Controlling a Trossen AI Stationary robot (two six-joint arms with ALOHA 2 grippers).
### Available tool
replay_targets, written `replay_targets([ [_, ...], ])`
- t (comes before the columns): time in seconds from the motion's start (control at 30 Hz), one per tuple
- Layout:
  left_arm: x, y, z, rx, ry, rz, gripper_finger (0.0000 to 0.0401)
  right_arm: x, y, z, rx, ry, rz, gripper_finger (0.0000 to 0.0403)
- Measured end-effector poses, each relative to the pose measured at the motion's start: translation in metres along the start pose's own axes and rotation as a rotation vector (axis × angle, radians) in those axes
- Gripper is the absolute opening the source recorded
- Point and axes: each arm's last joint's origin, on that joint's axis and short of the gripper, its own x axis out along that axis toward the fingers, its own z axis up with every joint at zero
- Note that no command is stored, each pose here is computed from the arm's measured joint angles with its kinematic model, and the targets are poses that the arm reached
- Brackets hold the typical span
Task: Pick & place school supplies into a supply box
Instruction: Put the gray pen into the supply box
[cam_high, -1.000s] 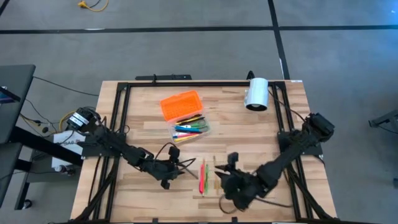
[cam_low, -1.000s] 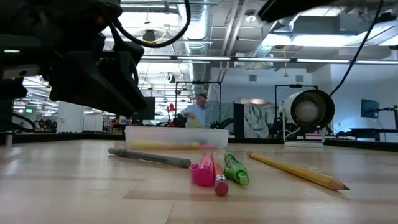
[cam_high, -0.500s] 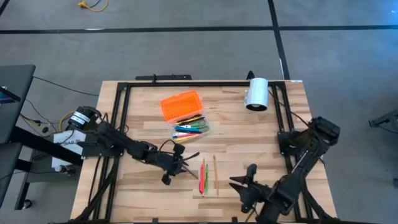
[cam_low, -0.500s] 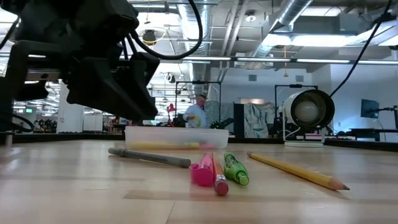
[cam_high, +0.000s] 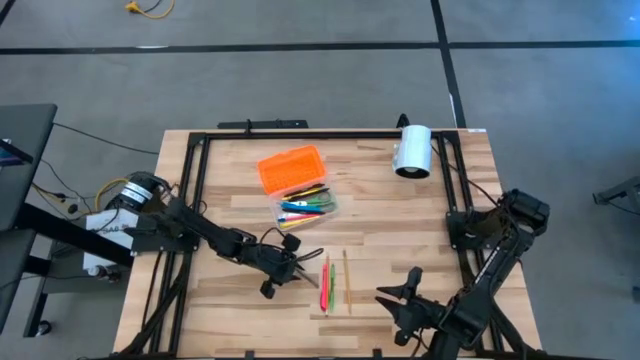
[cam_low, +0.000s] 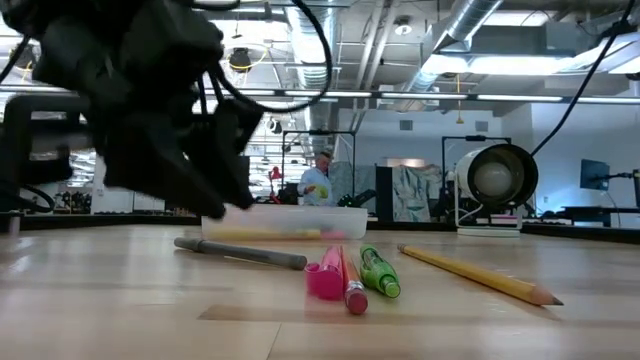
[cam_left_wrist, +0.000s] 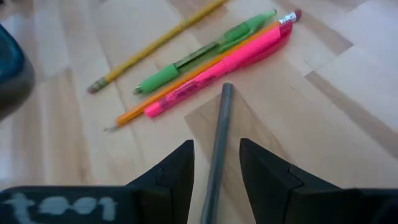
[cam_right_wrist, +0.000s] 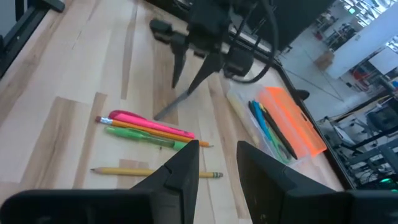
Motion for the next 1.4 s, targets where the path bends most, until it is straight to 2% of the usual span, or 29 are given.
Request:
replay_targets([
  [0.1,0.012,-0.002,-0.009,0.005,0.035,0.009,0.0121,0.0,0.0,0.0,0.0,0.0,0.0,0.0102],
  [0.27,0.022,0.003,-0.009,0.006,0.036,0.023,0.0121,0.0,0.0,0.0,0.001,0.0,0.0,0.0102],
  [0.5,0.023,0.018,-0.017,-0.182,0.05,-0.063,0.0121,0.0,0.0,0.0,0.024,0.001,0.003,0.0102],
  [0.7,0.022,0.018,-0.022,-0.23,0.103,-0.077,0.0118,0.0,0.001,0.0,0.027,0.0,0.005,0.0102],
  [1.2,0.022,0.012,-0.023,-0.217,0.135,-0.092,0.0013,0.0,0.001,0.0,0.029,0.0,0.008,0.0102],
  [1.4,0.022,0.012,-0.024,-0.224,0.139,-0.082,0.002,0.0,0.001,0.0,0.029,0.0,0.008,0.0102],
])
